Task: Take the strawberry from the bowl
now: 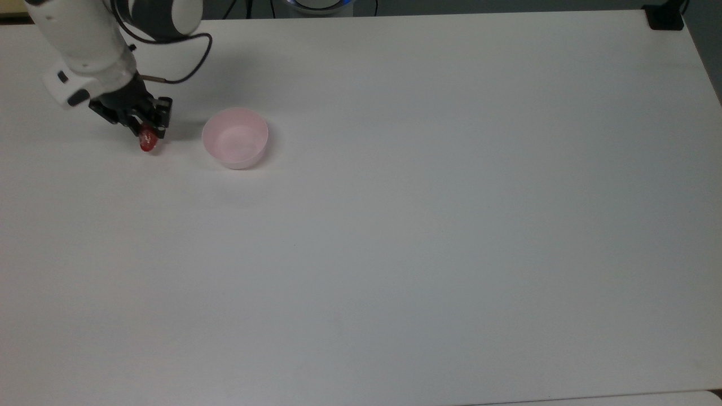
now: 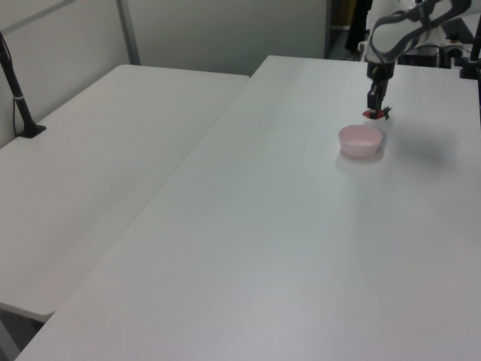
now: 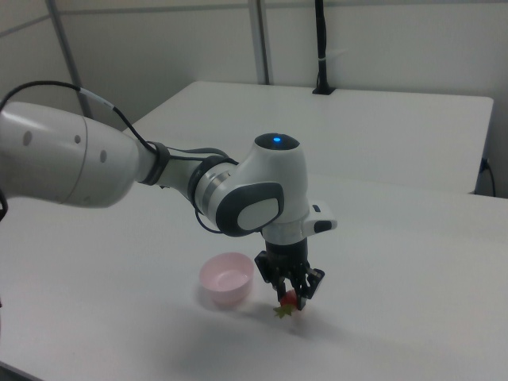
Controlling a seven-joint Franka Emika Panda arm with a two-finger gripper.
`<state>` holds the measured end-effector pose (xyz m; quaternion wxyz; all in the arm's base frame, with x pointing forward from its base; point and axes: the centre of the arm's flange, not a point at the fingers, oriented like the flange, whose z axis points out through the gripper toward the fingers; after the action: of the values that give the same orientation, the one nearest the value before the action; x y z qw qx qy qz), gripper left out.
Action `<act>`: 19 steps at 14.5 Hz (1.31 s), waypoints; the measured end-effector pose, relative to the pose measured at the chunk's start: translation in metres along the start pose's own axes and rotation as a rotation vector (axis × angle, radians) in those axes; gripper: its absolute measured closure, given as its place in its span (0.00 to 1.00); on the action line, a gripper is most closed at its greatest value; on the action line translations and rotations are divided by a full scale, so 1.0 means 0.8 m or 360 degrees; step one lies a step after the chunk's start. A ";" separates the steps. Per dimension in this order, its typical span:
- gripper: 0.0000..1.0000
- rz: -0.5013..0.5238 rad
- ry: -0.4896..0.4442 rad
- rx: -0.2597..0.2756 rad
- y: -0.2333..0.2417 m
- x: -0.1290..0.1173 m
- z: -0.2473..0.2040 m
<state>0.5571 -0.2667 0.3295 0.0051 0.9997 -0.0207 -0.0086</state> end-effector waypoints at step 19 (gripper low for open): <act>0.00 0.0225 0.0029 0.0116 -0.193 -0.063 -0.342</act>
<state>0.5175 -0.1077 0.6025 -0.0304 0.9953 -0.0916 0.0017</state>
